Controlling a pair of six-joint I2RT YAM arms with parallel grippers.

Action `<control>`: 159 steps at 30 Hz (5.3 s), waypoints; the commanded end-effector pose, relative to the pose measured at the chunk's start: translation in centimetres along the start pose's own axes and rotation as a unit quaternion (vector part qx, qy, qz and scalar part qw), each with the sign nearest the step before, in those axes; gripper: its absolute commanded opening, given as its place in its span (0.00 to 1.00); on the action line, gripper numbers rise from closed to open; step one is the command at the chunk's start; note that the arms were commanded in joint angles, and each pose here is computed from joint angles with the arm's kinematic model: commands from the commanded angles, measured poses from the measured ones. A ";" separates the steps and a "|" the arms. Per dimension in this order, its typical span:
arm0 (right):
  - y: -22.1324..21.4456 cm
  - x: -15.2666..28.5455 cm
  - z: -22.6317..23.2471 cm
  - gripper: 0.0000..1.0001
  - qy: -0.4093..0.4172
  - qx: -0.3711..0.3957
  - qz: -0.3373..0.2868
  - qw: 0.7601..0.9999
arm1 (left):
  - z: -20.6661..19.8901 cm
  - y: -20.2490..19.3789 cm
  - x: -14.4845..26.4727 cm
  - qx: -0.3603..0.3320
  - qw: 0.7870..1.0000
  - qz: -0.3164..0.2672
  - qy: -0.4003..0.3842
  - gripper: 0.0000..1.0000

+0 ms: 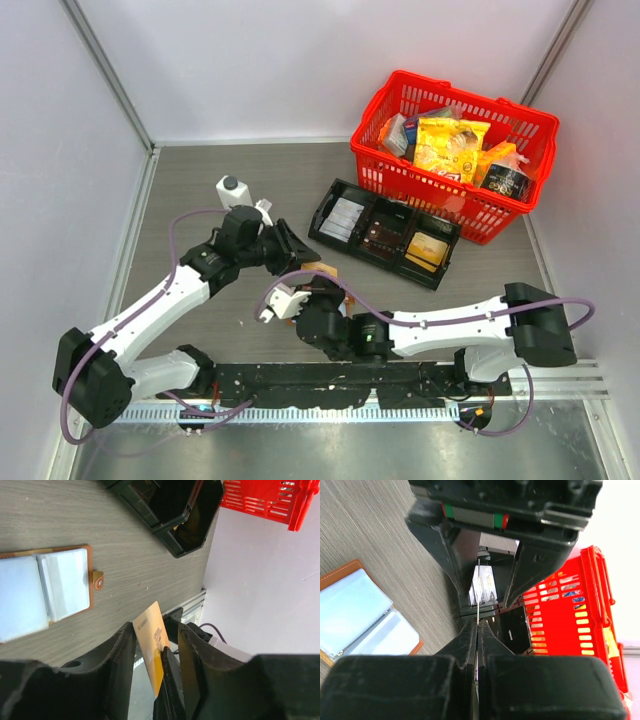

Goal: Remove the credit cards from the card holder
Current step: Place the credit card in the storage box, then remove the credit card from the card holder.

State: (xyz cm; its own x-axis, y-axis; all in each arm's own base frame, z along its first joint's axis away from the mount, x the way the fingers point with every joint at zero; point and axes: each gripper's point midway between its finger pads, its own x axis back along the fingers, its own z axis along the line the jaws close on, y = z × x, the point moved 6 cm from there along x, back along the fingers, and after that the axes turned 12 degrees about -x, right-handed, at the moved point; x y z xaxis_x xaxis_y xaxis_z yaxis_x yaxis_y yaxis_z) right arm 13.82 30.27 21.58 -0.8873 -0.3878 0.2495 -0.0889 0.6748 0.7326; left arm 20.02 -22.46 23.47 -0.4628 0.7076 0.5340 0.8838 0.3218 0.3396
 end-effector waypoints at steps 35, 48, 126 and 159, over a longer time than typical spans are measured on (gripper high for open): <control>-1.5 0.4 -9.5 0.69 0.264 -0.729 -0.088 0.626 | 0.1 1.0 2.2 -0.116 0.942 -0.239 -0.203 0.00; -1.6 -0.5 -7.9 0.63 0.333 -0.749 -0.123 0.559 | -0.8 0.6 2.7 -0.088 0.937 -0.229 -0.249 0.00; -25.5 -5.2 -18.8 0.27 -0.121 -0.733 0.249 0.621 | 3.8 7.0 10.0 -0.374 0.873 -0.249 0.189 1.00; -6.0 -2.2 -7.5 0.56 0.054 -0.599 0.204 0.772 | 6.3 1.7 3.1 -0.225 0.963 -0.049 0.143 0.72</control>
State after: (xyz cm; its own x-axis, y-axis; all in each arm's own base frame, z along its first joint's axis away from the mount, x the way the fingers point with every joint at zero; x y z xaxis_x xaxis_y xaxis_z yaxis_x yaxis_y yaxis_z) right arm 20.00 18.02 21.71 -0.6794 -0.3403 0.6501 0.7334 -0.2874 0.6160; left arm 22.00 -15.10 22.23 -0.6696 0.4396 0.5987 0.6670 0.0015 0.7450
